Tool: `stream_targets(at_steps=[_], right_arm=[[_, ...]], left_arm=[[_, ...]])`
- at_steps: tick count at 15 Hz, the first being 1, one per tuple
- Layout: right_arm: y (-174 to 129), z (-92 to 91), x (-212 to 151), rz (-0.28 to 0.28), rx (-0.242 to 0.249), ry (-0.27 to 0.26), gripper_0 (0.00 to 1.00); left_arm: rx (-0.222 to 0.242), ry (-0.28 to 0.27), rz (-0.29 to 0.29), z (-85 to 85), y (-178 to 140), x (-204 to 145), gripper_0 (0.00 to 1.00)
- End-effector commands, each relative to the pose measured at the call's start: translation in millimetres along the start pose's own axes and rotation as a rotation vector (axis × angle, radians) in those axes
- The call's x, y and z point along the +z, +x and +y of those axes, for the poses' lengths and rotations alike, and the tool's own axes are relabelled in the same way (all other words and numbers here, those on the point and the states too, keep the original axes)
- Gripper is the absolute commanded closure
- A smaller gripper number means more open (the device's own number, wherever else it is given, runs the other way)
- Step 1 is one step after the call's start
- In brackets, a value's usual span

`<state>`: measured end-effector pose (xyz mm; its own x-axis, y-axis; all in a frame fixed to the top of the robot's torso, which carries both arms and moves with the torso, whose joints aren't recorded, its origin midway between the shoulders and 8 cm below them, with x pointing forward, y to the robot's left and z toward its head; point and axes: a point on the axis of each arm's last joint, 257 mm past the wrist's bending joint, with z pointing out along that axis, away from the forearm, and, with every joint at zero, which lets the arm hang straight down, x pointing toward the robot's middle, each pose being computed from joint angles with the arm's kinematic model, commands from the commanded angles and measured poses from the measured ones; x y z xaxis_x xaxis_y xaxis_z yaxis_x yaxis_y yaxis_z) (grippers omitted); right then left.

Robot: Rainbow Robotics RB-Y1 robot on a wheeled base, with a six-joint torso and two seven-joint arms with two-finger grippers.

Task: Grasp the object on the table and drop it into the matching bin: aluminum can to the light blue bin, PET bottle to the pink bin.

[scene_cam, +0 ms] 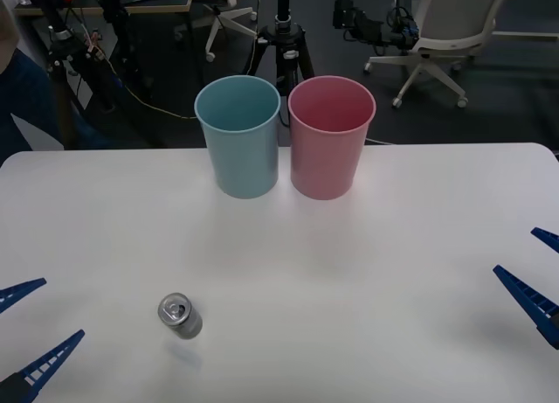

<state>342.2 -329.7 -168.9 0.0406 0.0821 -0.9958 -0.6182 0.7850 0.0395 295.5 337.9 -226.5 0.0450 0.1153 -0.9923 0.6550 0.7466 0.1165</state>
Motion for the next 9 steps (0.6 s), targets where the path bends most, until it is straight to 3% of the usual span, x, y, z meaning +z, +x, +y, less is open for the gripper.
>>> stream_targets(at_steps=[1, 3, 5, 9], right_arm=[[0, 0.0, 0, 0.0, 0.0, 0.0, 0.0], [0, 0.0, 0, 0.0, 0.0, 0.0, 0.0], [0, 0.0, 0, 0.0, 0.0, 0.0, 0.0], [0, 0.0, 0, 0.0, 0.0, 0.0, 0.0]], left_arm=[[0.065, 0.038, 0.031, -7.8, 21, -2, 0.0], [0.107, 0.067, 0.052, -13.5, 40, 1, 0.0], [0.119, 0.098, 0.056, -18.8, 52, 8, 0.0], [0.09, 0.176, 0.089, -35.3, 82, 28, 0.0]])
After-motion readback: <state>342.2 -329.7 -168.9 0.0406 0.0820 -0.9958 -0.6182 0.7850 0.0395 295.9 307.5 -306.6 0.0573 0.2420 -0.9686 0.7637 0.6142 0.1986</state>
